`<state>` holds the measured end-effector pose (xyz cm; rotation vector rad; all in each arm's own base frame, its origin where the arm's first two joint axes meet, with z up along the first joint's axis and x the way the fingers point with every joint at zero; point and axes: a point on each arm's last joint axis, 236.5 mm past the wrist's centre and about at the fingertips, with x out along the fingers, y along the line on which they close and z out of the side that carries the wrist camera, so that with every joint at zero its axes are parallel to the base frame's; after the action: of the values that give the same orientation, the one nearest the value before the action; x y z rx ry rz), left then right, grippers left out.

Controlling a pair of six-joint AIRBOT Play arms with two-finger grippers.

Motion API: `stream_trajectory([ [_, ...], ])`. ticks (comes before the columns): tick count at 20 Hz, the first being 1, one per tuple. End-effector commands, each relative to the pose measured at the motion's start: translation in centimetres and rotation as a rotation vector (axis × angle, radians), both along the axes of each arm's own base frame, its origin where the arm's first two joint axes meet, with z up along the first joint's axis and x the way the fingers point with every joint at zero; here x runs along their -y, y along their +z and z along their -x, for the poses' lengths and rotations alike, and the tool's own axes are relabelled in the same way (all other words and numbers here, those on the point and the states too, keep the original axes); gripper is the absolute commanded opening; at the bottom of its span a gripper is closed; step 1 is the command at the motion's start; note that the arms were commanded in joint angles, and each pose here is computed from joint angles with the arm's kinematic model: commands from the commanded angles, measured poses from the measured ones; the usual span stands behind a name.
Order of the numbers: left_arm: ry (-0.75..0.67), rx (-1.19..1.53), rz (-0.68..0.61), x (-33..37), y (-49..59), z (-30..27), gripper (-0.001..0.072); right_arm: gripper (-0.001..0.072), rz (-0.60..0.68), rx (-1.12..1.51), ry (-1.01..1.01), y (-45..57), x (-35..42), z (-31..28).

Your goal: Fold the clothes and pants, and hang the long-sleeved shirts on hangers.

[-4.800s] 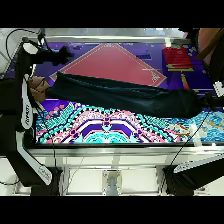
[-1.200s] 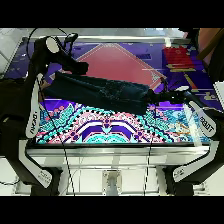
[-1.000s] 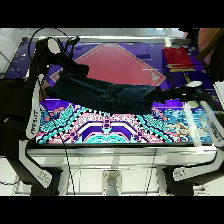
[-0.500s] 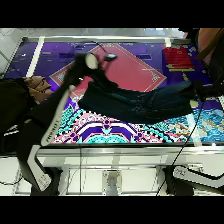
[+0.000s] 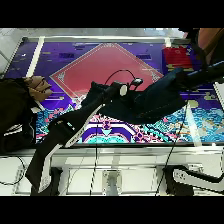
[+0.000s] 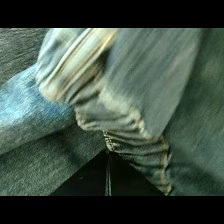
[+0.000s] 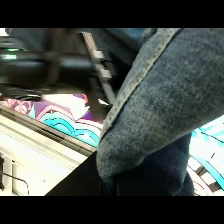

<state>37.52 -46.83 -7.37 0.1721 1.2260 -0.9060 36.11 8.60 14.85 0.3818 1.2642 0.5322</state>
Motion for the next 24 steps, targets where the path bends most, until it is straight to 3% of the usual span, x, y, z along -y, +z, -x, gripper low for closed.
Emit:
stream_trajectory([
  [1,0.032,-0.003,0.026,-0.3,0.6,-1.0,0.0014,0.0047,0.007,0.053,0.029,0.4,-4.1,-1.0],
  [4,0.066,0.049,0.017,-5.5,6.3,-4.2,0.0014,0.0046,-0.021,0.088,0.0,0.7,-7.2,-2.3],
  [10,0.198,0.1,-0.137,-24.1,17.8,-6.4,0.0015,0.0047,-0.096,0.02,-0.042,-4.5,-17.0,-5.4],
  [15,0.352,0.203,-0.115,-32.7,24.4,-6.9,0.0015,0.0061,-0.286,0.121,-0.109,-8.9,-30.5,-8.5],
  [16,0.374,0.216,-0.113,-33.7,25.1,-6.9,0.0015,0.022,-0.312,0.158,-0.13,-8.9,-32.1,-8.9],
  [17,0.393,0.225,-0.111,-34.5,25.6,-6.9,0.0016,0.047,-0.338,0.187,-0.139,-8.4,-33.5,-9.0],
  [18,0.407,0.229,-0.111,-35.1,25.9,-7.0,0.0016,0.0499,-0.342,0.219,-0.121,-7.5,-34.1,-8.9],
  [21,0.415,0.216,-0.119,-35.8,25.7,-6.8,0.0015,0.0498,-0.267,0.327,-0.062,-4.0,-31.4,-11.0],
  [23,0.397,0.209,-0.127,-35.8,25.6,-6.5,0.0015,0.0497,-0.075,0.318,0.002,-3.5,-24.7,-11.7],
  [24,0.396,0.208,-0.128,-35.8,25.5,-6.5,0.0015,0.0497,0.091,0.276,0.018,-4.2,-19.2,-11.4],
])
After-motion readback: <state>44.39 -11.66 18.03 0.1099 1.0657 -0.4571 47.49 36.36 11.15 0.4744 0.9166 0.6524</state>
